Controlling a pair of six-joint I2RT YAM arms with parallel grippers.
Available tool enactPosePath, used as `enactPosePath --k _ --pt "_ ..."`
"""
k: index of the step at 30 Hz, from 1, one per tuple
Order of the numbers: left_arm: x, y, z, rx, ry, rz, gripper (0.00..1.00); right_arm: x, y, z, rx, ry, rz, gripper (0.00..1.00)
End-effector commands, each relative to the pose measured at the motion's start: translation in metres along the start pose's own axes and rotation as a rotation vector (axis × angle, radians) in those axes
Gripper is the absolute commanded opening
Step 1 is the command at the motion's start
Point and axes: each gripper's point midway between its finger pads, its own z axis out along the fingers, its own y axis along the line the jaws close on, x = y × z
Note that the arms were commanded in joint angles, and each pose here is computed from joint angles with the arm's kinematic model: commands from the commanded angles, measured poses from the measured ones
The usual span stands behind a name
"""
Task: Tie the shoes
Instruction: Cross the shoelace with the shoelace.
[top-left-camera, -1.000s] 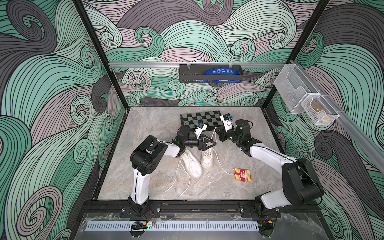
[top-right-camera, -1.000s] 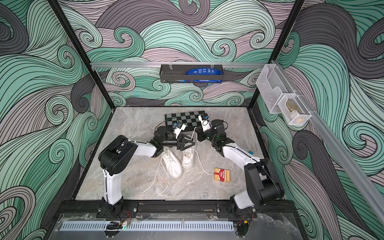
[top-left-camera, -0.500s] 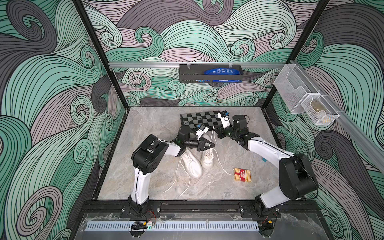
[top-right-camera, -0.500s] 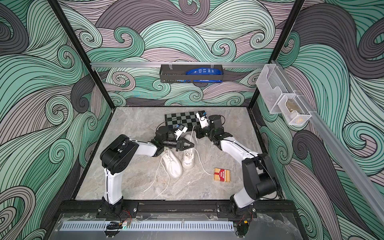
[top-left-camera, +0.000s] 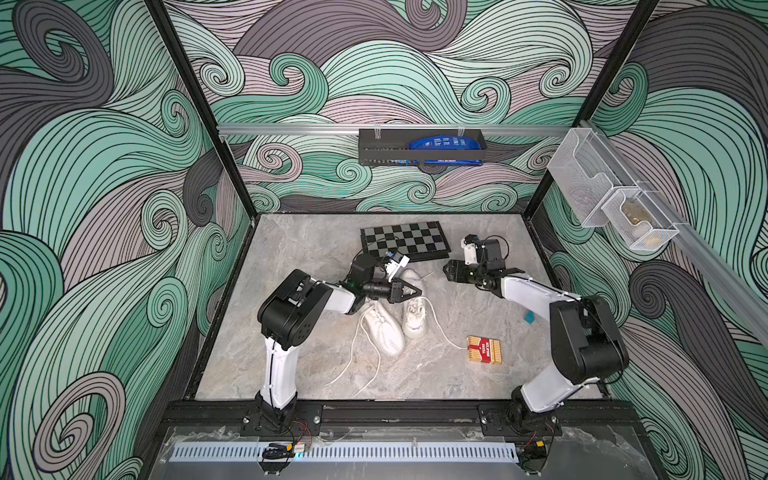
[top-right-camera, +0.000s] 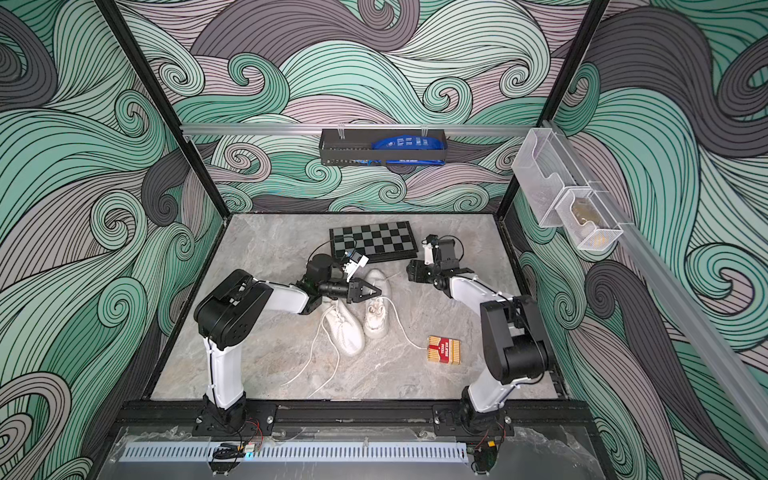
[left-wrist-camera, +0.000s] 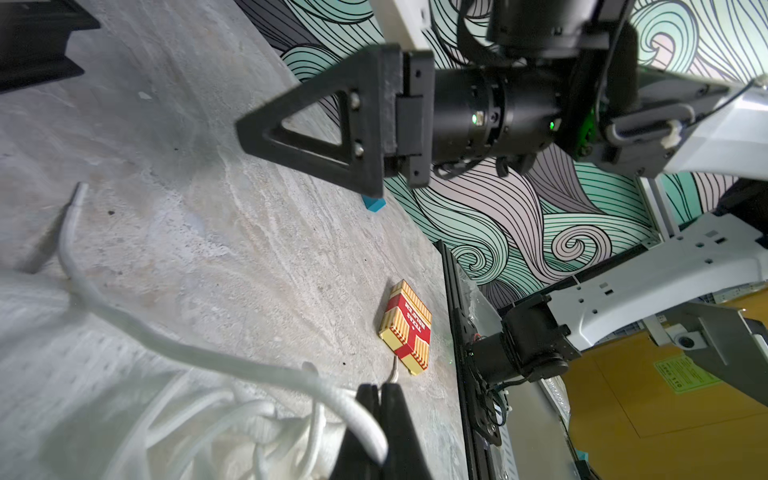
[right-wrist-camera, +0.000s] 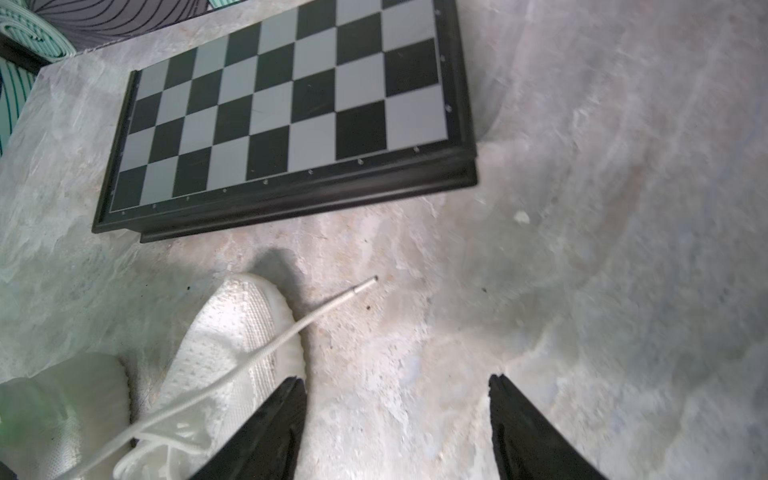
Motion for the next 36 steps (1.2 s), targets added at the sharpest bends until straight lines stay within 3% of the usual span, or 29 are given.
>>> enactPosePath --k 1,6,13,30,36 --pt "-0.019 -0.006 -0.005 -0.021 -0.011 0.047 0.0 0.036 0.002 -0.019 0.017 0.075 0.031 0.7" --pt "-0.017 0.001 -0.005 -0.045 0.021 0.06 0.0 0.091 0.028 -0.036 0.012 0.169 -0.03 0.6" --pt "-0.015 0.003 -0.006 -0.062 0.039 0.076 0.0 0.153 0.047 -0.028 0.037 0.309 -0.109 0.45" --pt "-0.013 0.004 -0.008 -0.093 0.071 0.117 0.0 0.186 0.025 -0.029 0.237 0.365 -0.198 0.2" --pt "-0.013 0.004 -0.009 -0.097 0.08 0.128 0.0 0.189 0.023 -0.026 0.247 0.381 -0.217 0.0"
